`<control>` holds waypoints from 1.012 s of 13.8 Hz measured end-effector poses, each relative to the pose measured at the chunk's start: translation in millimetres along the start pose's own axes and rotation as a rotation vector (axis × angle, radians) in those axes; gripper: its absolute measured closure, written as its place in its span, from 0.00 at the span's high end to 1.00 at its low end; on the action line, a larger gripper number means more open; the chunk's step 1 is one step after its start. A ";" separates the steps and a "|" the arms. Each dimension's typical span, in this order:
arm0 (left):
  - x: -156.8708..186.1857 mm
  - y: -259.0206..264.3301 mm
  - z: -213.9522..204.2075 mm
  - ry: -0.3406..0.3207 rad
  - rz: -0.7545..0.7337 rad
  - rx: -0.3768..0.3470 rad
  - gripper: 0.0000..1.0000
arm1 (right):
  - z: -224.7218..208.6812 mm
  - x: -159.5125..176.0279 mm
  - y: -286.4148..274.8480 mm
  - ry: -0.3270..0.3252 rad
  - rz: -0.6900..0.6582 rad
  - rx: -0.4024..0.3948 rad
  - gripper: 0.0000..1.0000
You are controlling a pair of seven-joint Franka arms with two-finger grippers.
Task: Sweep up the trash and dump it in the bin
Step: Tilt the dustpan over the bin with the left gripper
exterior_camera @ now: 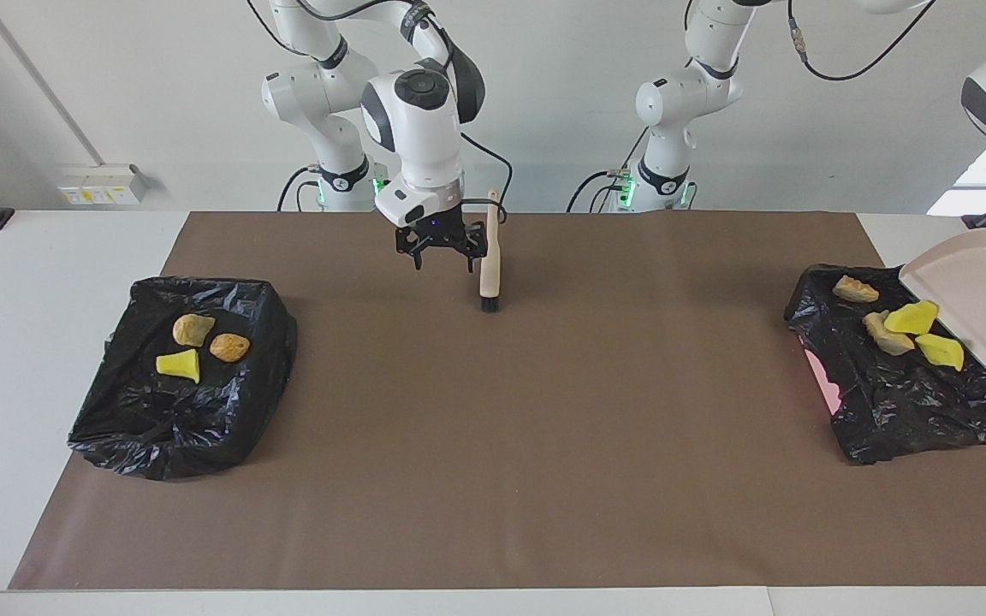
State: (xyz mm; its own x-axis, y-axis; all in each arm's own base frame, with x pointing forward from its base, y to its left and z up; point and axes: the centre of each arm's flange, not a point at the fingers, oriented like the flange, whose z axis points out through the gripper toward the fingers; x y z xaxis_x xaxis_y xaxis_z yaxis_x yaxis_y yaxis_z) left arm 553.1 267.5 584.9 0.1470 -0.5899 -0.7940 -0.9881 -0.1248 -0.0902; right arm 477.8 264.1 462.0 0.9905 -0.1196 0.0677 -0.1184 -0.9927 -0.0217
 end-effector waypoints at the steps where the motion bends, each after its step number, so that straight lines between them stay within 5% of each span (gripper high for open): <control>1: -1.0 -0.6 -3.9 -0.003 -0.004 0.007 0.33 | -11.6 8.9 6.1 0.014 0.010 -0.001 1.00; 3: -9.1 2.4 -9.3 0.035 -0.051 0.012 0.33 | -41.4 28.4 24.8 0.019 0.003 -0.006 1.00; 7: -24.6 18.9 -17.1 0.288 -0.207 -0.002 0.33 | -99.3 55.8 71.4 -0.003 0.011 -0.027 1.00; 14: -16.1 19.6 -28.5 0.484 -0.311 -0.009 0.33 | -150.9 56.8 85.9 0.020 0.037 -0.021 1.00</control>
State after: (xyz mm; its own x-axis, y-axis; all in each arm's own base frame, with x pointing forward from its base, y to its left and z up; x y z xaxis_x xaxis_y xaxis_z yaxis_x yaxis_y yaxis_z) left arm 532.7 251.8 613.1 0.4371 -0.8221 -0.3647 -0.8948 -0.3567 -0.2684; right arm 513.3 170.0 614.5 0.9839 -0.1564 0.0868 -0.1567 -0.9876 -0.0032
